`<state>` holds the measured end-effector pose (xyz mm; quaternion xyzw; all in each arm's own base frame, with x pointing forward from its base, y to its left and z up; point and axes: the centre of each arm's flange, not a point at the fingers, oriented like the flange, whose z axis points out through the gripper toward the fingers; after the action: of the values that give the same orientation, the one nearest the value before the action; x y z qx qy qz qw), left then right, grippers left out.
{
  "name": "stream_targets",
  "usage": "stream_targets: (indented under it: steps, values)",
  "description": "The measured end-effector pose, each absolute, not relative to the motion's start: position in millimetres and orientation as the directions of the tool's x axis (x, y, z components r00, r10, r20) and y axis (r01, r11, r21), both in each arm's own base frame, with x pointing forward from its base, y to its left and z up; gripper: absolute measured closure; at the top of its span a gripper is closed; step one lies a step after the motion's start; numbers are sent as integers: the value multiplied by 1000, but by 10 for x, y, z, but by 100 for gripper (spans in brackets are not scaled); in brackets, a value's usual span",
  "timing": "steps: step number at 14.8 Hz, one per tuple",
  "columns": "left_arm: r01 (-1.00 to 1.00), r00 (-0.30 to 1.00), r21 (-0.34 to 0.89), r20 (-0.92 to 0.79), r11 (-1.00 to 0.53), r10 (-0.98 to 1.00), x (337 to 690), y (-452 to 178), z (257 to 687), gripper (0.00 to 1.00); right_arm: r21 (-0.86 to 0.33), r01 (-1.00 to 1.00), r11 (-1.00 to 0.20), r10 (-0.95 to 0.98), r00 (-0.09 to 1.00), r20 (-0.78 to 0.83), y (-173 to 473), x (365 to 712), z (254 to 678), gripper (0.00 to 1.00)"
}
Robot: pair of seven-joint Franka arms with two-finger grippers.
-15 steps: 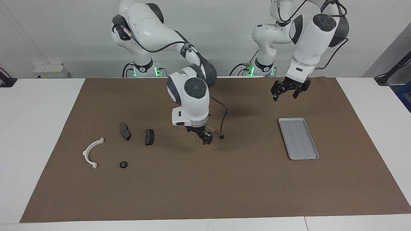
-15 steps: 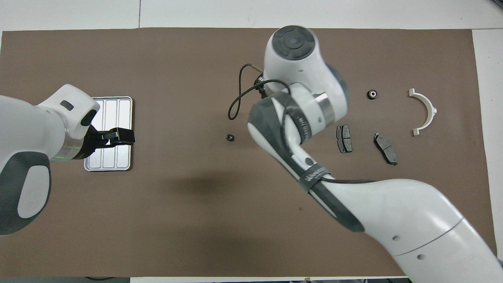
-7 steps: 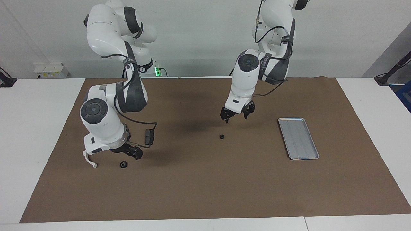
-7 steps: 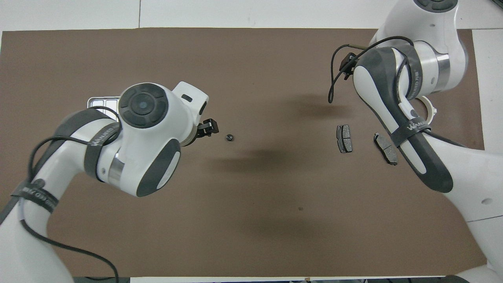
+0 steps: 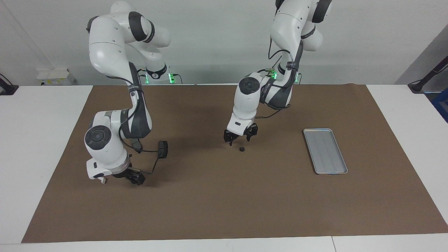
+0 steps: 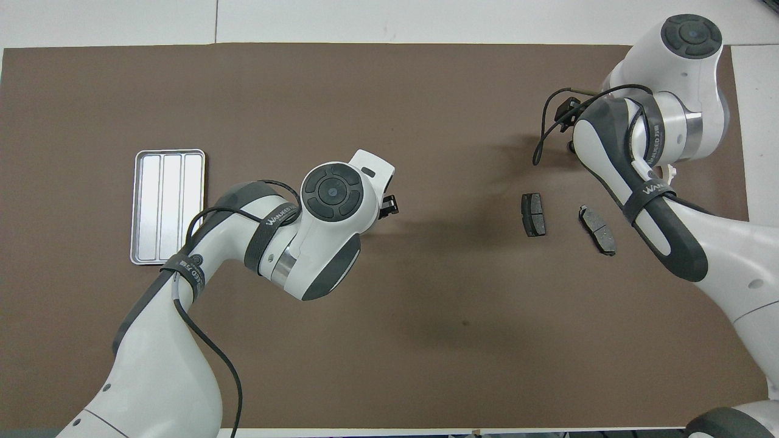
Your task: Pick bearing gear from pile to tray
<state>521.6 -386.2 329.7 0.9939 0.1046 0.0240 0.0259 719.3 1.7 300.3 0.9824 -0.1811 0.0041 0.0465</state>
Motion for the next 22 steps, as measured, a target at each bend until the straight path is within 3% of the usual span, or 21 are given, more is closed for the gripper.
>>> stream_targets:
  steps: [6,13,18,19,20,21,22]
  values:
    - [223,973,29,54,-974,224,5347,-3645,3161,10,94,-372,-923,-373,928,8,41,7144,2852,0]
    - [207,977,31,50,-978,209,5253,-3695,3026,10,100,-428,-898,-431,903,0,46,7109,2789,0]
    - [197,979,32,48,-980,198,5200,-3743,2999,10,73,-475,-877,-477,878,-17,61,7107,2803,20]
    - [197,979,33,49,-980,198,5199,-3742,2994,19,72,-476,-877,-478,878,-17,62,7107,2804,20]
    - [197,979,34,50,-980,198,5197,-3741,2990,20,67,-477,-876,-479,878,-17,74,7111,2813,27]
    - [197,979,36,52,-980,199,5200,-3739,2989,20,64,-477,-877,-479,878,-18,85,7113,2824,40]
    - [198,978,39,55,-979,200,5205,-3735,2988,29,66,-480,-875,-482,876,-19,67,7109,2842,49]
